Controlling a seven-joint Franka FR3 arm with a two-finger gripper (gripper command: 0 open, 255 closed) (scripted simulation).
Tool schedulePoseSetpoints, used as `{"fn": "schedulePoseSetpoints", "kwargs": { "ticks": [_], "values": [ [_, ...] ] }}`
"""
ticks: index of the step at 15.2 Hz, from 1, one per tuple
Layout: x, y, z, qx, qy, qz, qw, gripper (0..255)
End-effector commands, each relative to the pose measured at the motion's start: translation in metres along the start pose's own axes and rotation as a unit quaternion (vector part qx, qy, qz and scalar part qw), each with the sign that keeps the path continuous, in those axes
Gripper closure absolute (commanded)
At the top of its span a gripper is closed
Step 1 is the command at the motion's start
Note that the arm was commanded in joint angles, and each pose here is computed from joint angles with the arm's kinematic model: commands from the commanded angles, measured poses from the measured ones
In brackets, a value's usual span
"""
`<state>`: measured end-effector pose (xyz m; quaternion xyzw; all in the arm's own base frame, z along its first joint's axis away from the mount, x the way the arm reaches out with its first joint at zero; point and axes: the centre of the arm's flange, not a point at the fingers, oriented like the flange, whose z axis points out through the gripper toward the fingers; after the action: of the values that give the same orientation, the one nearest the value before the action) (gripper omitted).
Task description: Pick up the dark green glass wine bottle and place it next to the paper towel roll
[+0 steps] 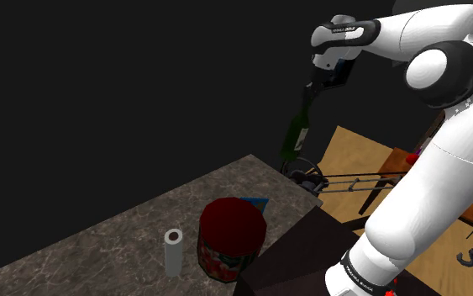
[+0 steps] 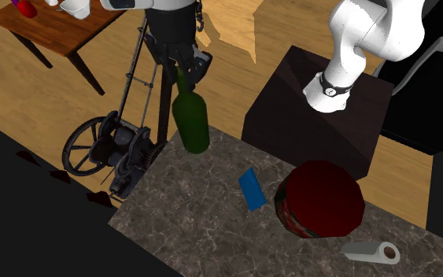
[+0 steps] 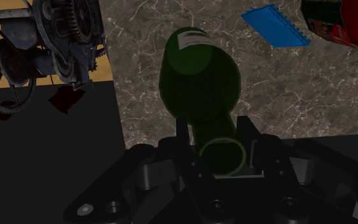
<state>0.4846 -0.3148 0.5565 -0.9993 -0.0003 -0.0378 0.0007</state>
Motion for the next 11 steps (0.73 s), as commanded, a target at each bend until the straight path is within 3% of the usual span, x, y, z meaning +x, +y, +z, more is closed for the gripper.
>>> {"fn": "schedulePoseSetpoints", "kwargs": {
  "ticks": [1, 11],
  "values": [
    [0.0, 0.0, -0.011, 0.0, 0.0, 0.0, 1.0, 255],
    [0.004, 0.0, -0.064, 0.0, 0.0, 0.0, 1.0, 255]
  ]
}}
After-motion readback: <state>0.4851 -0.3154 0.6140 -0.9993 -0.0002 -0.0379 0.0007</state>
